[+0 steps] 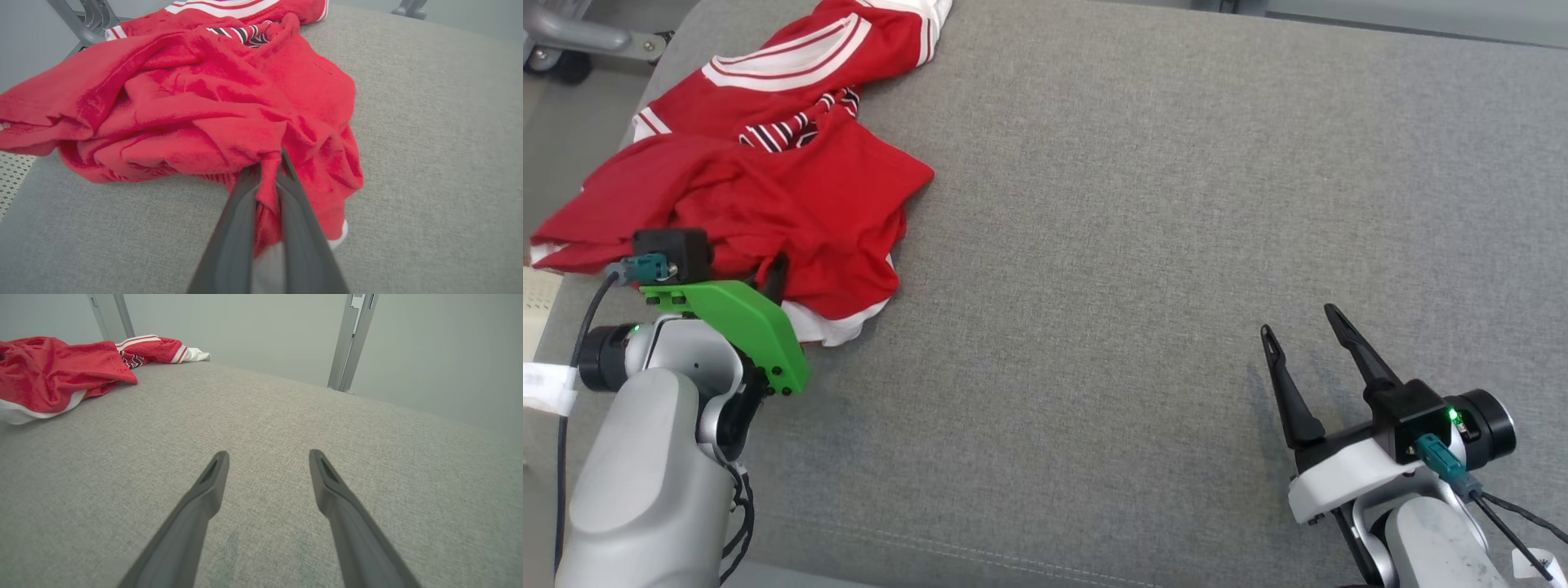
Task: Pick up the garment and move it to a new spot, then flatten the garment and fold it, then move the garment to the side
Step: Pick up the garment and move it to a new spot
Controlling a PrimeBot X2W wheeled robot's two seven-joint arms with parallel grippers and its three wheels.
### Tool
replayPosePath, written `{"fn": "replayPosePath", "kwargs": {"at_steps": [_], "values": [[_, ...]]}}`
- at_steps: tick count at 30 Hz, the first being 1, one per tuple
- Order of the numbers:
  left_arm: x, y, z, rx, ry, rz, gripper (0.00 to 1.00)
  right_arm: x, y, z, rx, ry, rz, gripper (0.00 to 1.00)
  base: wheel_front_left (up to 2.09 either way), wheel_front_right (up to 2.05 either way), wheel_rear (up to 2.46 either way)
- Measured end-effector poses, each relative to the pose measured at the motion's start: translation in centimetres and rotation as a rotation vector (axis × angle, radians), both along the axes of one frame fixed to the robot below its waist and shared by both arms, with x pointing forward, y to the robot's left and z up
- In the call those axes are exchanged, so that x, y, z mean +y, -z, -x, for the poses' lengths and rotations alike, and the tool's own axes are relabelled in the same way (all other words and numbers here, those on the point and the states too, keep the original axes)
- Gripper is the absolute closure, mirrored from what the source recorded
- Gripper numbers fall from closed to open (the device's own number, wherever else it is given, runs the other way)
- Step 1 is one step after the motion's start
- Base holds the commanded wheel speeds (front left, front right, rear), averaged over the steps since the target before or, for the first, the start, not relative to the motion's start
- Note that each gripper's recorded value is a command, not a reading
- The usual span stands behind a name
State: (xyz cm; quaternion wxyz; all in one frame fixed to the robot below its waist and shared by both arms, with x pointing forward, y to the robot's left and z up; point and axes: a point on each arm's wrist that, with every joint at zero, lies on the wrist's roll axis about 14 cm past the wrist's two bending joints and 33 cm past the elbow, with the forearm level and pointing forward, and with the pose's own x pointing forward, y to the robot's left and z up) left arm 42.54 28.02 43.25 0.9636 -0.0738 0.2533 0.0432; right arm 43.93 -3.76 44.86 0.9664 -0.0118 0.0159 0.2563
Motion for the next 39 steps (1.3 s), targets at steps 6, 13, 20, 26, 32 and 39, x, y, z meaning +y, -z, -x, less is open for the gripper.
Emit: {"fn": "replayPosePath", "kwargs": {"at_steps": [6, 13, 20, 26, 32, 39], "values": [[-6.9, -8.6, -0.8, -0.209, 0.233, 0.043, 1.00, -0.5, -1.7, 1.0, -0.027, 0.029, -0.023, 0.00, 0.00, 0.00, 0.00], [-18.0, -14.1, 0.1, -0.309, 0.548, 0.105, 1.00, -3.6, -2.9, 1.7, -0.046, 0.130, -0.034, 0.00, 0.00, 0.00, 0.00], [-27.5, -15.9, 1.1, -0.316, 0.807, 0.196, 1.00, -8.1, -3.1, 2.7, -0.044, 0.262, -0.030, 0.00, 0.00, 0.00, 0.00], [-34.8, -14.8, 1.3, -0.239, 0.975, 0.270, 1.00, -12.1, -3.4, 4.4, -0.035, 0.382, -0.050, 0.00, 0.00, 0.00, 0.00], [-37.5, -10.2, -1.3, -0.097, 0.969, 0.229, 1.00, -15.9, -3.7, 6.5, -0.032, 0.503, -0.062, 0.00, 0.00, 0.00, 0.00], [-35.1, -3.2, -5.9, 0.040, 0.831, 0.079, 1.00, -19.6, -3.3, 9.5, -0.011, 0.631, -0.047, 0.00, 0.00, 0.00, 0.00]]}}
